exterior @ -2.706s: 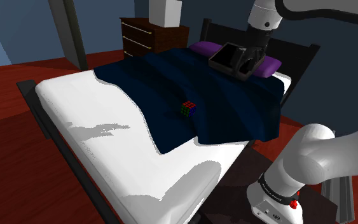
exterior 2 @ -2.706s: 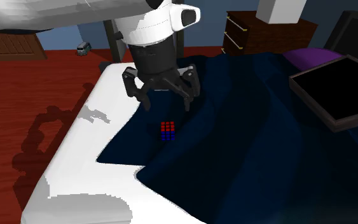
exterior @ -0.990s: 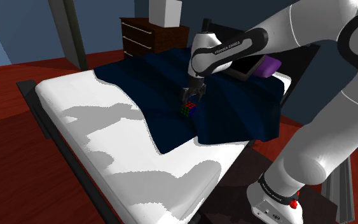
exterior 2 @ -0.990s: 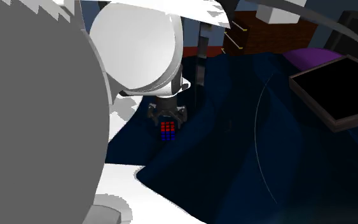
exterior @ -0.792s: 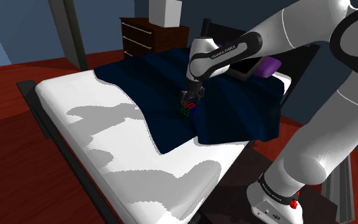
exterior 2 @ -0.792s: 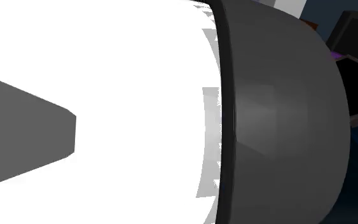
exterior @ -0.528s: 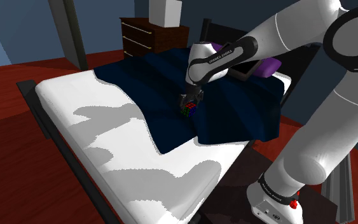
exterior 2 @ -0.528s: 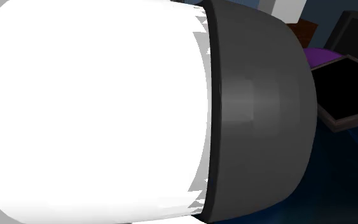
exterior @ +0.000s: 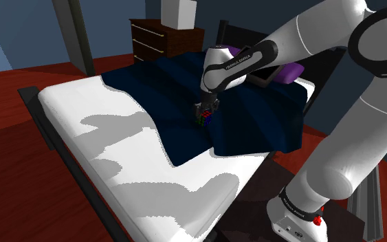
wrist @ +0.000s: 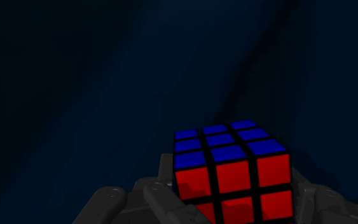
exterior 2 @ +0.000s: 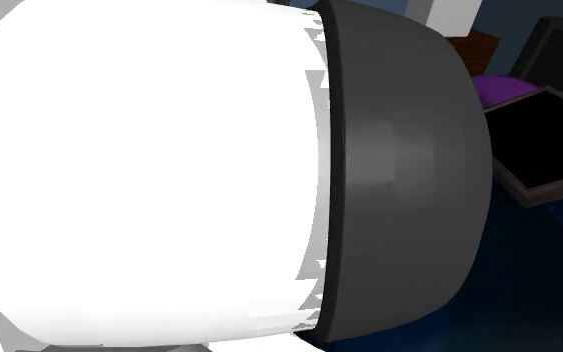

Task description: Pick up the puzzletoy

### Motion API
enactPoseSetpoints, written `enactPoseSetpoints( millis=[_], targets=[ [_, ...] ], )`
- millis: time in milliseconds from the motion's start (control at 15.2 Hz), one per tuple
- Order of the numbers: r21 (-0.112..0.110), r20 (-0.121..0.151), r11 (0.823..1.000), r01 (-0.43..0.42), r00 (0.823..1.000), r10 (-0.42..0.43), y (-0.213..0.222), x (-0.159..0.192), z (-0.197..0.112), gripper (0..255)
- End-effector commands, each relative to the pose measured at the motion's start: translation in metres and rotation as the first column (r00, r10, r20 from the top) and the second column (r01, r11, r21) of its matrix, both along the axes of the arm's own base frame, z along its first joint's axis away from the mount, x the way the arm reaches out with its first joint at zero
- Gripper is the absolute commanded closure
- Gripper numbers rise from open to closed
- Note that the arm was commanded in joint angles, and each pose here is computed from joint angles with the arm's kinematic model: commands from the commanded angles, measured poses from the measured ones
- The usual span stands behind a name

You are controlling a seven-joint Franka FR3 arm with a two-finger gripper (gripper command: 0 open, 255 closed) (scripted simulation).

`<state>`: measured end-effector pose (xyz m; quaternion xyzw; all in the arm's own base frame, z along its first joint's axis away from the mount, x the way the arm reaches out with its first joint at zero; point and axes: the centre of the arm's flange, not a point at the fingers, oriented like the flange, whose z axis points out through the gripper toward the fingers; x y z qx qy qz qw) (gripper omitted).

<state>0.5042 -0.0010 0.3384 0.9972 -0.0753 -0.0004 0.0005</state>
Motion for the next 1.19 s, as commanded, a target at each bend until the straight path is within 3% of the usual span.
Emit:
enactPoseSetpoints(
  millis=[0,1122],
  targets=[
    [0.000,-0.003,1.000,0.002,1.000,-0.002,-0.001,0.000,-0.002,255],
    [0.000,-0.003,1.000,0.002,1.000,-0.002,0.000,0.000,0.079,255]
  ],
)
